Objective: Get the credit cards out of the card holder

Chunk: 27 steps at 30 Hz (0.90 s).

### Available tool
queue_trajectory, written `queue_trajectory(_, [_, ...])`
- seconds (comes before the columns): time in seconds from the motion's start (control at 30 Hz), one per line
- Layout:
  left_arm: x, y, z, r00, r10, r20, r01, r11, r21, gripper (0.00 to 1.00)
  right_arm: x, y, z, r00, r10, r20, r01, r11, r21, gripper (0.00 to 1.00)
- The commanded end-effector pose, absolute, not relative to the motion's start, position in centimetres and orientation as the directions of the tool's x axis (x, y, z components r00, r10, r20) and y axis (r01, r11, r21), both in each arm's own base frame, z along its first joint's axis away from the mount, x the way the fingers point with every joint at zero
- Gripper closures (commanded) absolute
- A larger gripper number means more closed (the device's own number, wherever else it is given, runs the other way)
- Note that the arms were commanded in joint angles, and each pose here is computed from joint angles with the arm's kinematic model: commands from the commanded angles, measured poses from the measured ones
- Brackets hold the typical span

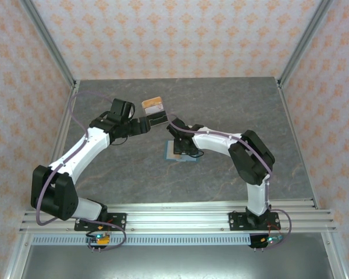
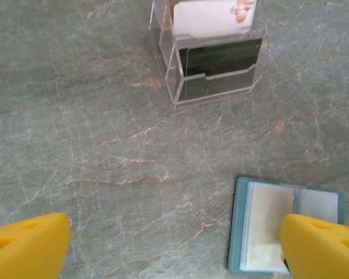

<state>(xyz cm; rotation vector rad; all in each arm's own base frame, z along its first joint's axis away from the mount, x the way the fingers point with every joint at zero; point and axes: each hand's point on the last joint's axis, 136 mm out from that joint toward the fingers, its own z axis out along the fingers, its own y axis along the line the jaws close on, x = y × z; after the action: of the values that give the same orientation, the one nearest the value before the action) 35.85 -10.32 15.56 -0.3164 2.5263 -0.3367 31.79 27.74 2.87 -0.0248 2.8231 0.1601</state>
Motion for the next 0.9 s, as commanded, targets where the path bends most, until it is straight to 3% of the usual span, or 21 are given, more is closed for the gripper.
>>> queue_trajectory(0.0, [34.9,-11.1,14.7,-0.831,-0.337,-0.443,-0.18,0.916,-0.358,0.07,31.5,26.2,2.0,-0.954,-0.036,-0.298,-0.04,0.999,0.006,0.52])
queue_trajectory(0.27, [33.8,-14.9,12.0,-0.887,-0.348,-0.302,-0.179,0.865,-0.469,0.17,30.8,25.5,0.8,-0.962,-0.03,-0.272,-0.029,1.0,-0.009,0.59])
queue_trajectory(0.4, [33.3,-17.5,10.5,-0.919,-0.323,-0.227,-0.169,0.841,-0.513,0.33,30.7,25.7,0.8,-0.962,-0.024,-0.272,-0.028,1.0,0.012,0.61])
queue_trajectory(0.73, [32.7,-23.1,7.7,-0.952,-0.28,-0.121,-0.165,0.805,-0.57,0.56,30.5,25.9,1.2,-0.961,0.005,-0.276,-0.015,0.997,0.072,0.61])
queue_trajectory(0.87, [32.8,-24.4,7.1,-0.956,-0.276,-0.099,-0.167,0.79,-0.589,0.6,30.6,25.9,1.4,-0.961,0.013,-0.277,-0.012,0.996,0.086,0.62])
